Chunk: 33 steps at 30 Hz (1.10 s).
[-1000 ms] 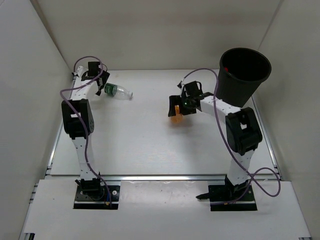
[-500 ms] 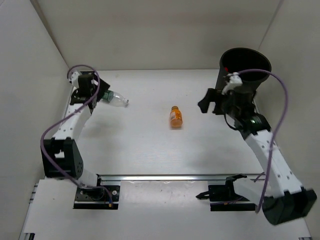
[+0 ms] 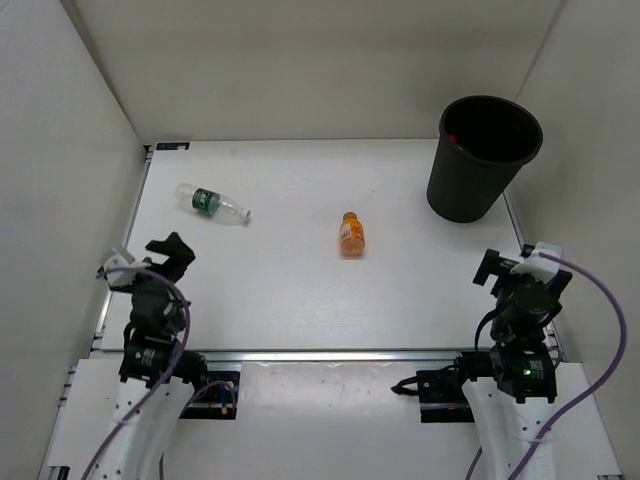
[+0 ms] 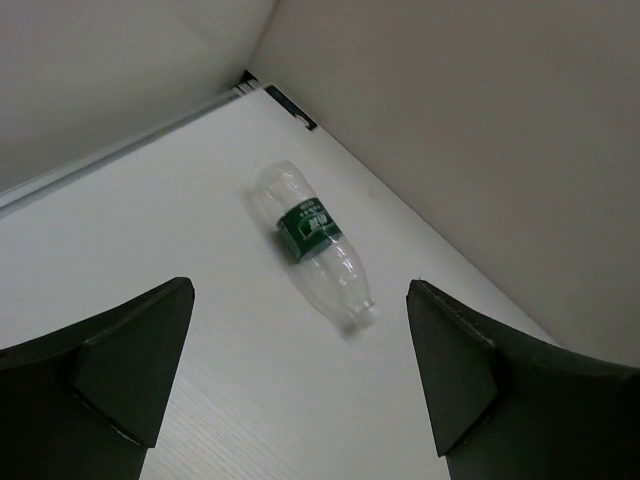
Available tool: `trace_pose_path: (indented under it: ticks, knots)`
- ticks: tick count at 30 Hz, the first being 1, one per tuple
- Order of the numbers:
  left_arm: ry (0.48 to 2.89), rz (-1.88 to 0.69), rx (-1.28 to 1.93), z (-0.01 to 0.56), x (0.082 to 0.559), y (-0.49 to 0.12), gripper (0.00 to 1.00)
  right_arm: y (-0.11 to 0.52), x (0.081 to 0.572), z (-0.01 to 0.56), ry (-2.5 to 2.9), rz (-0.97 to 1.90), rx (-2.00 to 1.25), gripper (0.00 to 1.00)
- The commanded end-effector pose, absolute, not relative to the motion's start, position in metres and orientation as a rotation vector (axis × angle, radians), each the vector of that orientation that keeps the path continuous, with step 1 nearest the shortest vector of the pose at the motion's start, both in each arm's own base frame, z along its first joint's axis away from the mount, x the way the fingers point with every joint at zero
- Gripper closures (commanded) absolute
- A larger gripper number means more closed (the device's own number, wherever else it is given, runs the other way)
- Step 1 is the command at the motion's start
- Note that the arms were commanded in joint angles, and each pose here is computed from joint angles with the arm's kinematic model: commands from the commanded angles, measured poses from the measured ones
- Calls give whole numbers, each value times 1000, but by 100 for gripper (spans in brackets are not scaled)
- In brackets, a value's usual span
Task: Put the plastic bottles in the bin
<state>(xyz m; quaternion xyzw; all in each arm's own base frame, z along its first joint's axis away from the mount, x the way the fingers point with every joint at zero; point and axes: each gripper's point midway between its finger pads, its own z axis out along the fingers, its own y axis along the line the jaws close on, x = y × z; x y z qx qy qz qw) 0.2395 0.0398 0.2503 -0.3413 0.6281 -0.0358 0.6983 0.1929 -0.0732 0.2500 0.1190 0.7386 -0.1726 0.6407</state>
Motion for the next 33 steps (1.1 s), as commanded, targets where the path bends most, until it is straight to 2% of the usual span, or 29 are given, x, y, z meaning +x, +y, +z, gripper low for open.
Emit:
trace_pose_path:
  ticks: [1, 3, 7, 11, 14, 15, 19, 20, 22, 23, 26, 29, 33]
  knots:
    - [1288, 49, -836, 231, 213, 68, 2, -100, 176, 260, 1473, -530, 386, 1]
    - [1223, 41, -859, 227, 206, 70, 1, -106, 172, 255, 1443, -537, 467, 1]
    - [1468, 231, -646, 197, 211, 50, 1, -91, 188, 236, 1499, -515, 359, 1]
    - [1350, 165, -671, 198, 211, 51, 1, -91, 190, 207, 1538, -547, 404, 1]
    - [1435, 346, -580, 180, 214, 61, 1, -89, 191, 186, 1580, -577, 396, 0]
    - [1401, 302, -568, 186, 219, 57, 2, -87, 191, 170, 1625, -606, 355, 1]
    - [1370, 361, -523, 176, 221, 62, 1, -85, 199, 166, 1592, -620, 336, 1]
    - [1374, 362, -464, 176, 224, 58, 1, -85, 198, 157, 1592, -599, 397, 0]
    - [1375, 353, -397, 177, 227, 52, 1, -103, 189, 114, 1590, -755, 488, 0]
    - [1374, 370, -448, 175, 224, 58, 1, -103, 187, 103, 1597, -758, 515, 0]
    - [1327, 363, -561, 180, 217, 68, 2, -104, 183, 103, 1580, -762, 552, 1]
    - [1355, 347, -414, 183, 226, 53, 2, -104, 185, 102, 1579, -766, 540, 1]
    - [1421, 299, -430, 179, 225, 48, 1, -112, 181, 103, 1562, -784, 589, 1]
